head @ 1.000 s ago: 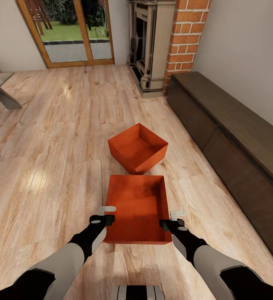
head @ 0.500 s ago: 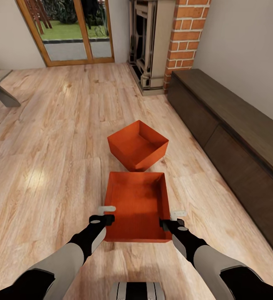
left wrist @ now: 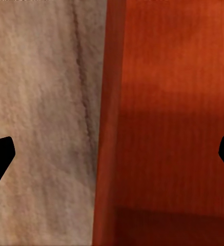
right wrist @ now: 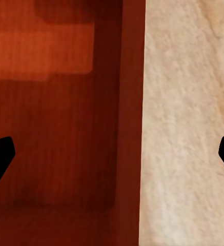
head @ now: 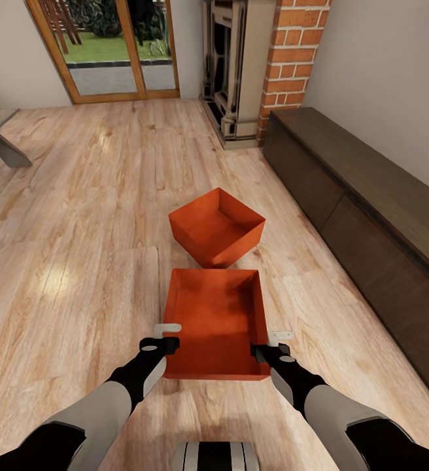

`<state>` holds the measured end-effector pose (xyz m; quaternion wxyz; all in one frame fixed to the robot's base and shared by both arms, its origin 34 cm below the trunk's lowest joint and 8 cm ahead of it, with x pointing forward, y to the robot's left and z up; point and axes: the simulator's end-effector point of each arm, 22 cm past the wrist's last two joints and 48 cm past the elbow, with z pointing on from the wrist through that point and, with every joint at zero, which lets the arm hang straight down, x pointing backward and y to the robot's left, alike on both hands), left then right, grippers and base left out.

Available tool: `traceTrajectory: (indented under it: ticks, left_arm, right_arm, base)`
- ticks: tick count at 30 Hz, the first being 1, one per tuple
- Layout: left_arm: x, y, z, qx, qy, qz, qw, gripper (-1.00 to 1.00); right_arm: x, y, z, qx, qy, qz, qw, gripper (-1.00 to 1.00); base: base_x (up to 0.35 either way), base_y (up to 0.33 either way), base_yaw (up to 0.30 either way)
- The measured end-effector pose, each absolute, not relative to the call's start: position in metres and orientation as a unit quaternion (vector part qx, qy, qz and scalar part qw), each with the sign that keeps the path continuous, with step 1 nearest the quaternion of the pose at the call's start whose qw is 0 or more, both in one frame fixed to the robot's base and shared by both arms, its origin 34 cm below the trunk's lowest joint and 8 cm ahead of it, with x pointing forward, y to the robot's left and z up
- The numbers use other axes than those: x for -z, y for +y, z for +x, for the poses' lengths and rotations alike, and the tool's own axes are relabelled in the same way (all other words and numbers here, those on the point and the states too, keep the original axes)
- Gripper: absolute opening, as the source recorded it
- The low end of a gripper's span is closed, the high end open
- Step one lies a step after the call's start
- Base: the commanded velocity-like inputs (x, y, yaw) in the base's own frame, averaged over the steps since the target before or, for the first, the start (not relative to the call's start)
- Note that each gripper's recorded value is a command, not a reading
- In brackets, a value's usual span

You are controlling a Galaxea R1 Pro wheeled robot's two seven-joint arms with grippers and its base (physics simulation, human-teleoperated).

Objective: Move the two storage containers from the living room to the garage. In the garage, place one container on the floor and stack the other container on top of it (either order is fine).

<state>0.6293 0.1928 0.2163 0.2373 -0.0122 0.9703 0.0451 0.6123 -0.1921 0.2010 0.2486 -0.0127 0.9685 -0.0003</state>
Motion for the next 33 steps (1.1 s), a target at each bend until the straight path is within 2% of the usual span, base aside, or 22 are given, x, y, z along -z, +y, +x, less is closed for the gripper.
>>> traceTrajectory:
  ticks: [33]
  left_arm:
    - [-0.216,0.203,0.63,-0.052,0.97,-0.013,0.238,1.0]
  right_arm:
    - [-0.201,-0.193,0.612,0.001,0.969,-0.011,0.249,1.0]
  base:
    - [0.018,0.0,0.0]
